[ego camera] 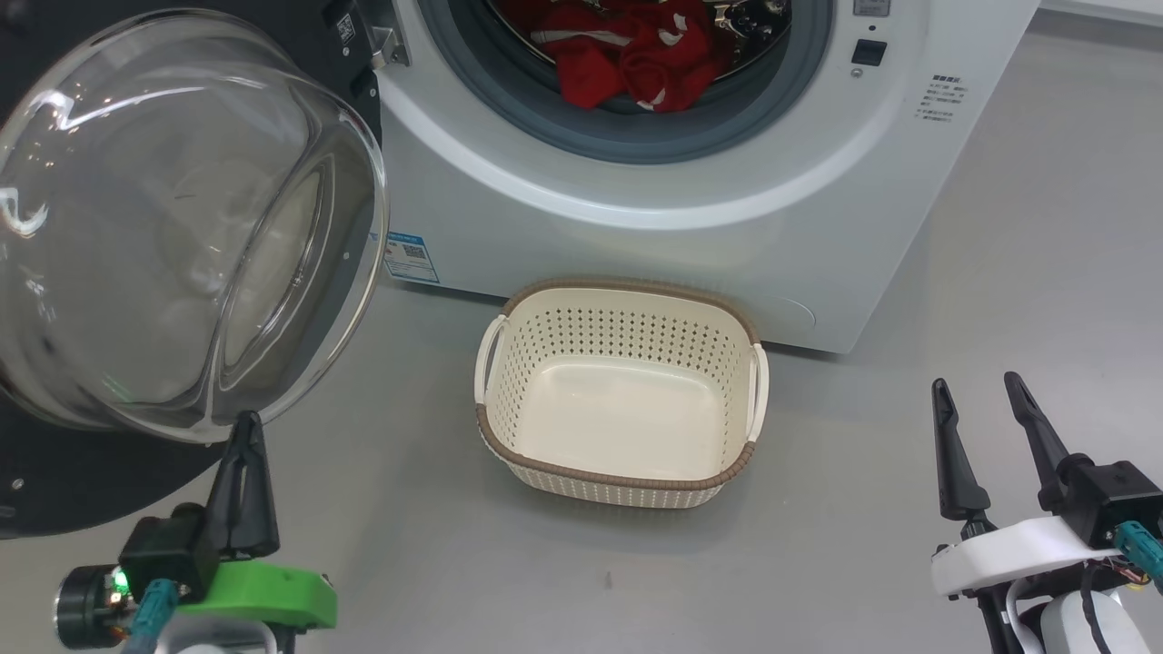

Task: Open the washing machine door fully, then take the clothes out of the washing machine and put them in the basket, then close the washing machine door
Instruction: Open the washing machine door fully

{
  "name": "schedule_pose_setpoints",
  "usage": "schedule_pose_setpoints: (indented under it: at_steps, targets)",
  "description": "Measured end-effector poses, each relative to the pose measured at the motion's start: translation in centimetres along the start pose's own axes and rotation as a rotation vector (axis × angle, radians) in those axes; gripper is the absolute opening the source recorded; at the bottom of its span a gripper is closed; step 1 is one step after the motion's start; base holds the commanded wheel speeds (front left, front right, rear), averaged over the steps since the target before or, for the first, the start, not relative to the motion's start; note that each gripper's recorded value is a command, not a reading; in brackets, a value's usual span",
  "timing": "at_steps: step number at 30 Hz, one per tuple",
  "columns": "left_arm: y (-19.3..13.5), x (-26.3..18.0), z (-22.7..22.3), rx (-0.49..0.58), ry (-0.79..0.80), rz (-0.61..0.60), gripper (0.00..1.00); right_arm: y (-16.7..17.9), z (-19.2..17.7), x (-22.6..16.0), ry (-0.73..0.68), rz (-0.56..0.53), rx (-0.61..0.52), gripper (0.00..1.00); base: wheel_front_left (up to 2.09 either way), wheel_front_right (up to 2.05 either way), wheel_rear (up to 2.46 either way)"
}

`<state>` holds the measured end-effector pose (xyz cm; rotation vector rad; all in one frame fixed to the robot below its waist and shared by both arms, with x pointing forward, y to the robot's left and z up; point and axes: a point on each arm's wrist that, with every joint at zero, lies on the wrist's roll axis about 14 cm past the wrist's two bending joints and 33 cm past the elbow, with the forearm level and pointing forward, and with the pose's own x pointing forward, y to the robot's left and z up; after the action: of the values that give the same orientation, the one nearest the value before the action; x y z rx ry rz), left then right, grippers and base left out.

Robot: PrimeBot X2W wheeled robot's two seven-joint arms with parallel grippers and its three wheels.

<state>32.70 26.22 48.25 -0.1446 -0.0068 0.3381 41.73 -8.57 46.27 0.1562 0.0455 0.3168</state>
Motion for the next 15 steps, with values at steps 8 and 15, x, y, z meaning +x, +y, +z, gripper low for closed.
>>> schedule_pose_setpoints:
  at_steps: [8, 15]
  targets:
    - [-3.8, -0.5, -1.5, -0.017, 0.045, -0.123, 0.0, -0.6, 0.4, -0.9, -0.011, -0.029, 0.002, 1.0, 0.0, 0.0, 0.0]
    - [-6.1, -0.3, -1.9, -0.024, 0.056, -0.192, 0.0, -1.7, 0.8, -1.8, -0.02, -0.067, -0.002, 1.0, 0.0, 0.0, 0.0]
